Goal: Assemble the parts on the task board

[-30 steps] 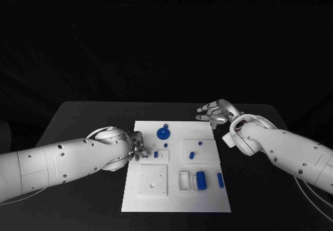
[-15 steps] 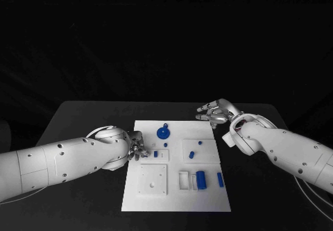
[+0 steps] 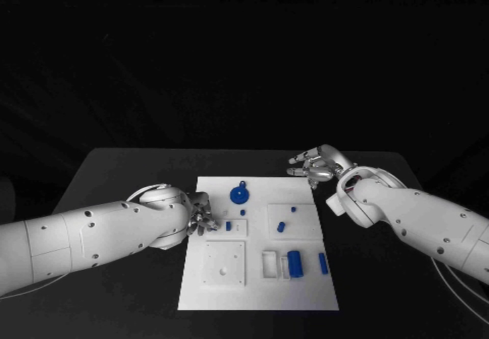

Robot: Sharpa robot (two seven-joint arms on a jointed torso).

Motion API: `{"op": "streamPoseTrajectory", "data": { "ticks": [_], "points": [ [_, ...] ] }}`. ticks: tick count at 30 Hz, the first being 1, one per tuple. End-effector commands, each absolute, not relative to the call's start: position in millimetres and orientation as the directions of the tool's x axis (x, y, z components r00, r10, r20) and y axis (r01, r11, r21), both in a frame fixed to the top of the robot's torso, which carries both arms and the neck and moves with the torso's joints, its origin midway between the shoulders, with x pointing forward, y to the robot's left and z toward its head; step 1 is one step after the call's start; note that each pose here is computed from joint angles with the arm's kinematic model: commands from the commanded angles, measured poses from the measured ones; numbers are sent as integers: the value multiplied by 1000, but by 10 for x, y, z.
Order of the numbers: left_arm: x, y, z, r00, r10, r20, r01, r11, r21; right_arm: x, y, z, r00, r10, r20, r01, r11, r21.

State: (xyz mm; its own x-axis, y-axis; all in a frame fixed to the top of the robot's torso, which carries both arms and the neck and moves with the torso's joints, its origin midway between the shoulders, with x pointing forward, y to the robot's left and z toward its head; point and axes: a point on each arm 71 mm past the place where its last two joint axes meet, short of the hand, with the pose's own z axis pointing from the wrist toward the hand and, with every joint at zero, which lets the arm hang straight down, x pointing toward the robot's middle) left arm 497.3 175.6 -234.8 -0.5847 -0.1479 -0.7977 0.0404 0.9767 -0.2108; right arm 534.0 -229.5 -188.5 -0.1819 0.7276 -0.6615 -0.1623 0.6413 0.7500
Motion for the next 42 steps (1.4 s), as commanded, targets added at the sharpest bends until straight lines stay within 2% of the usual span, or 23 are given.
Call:
{"op": "streamPoseTrajectory", "data": {
  "ticks": [1,42],
  "points": [
    [4944,1775,-2435,-613,-111,-783,41,984,-171,5336,-2283,-1888,-195,725,-661,-168,639,750],
    [5007,1704,-2445,-613,-120,-781,39,983,-181,5340,-2283,-1900,-195,725,-661,-166,640,750]
  ]
}}
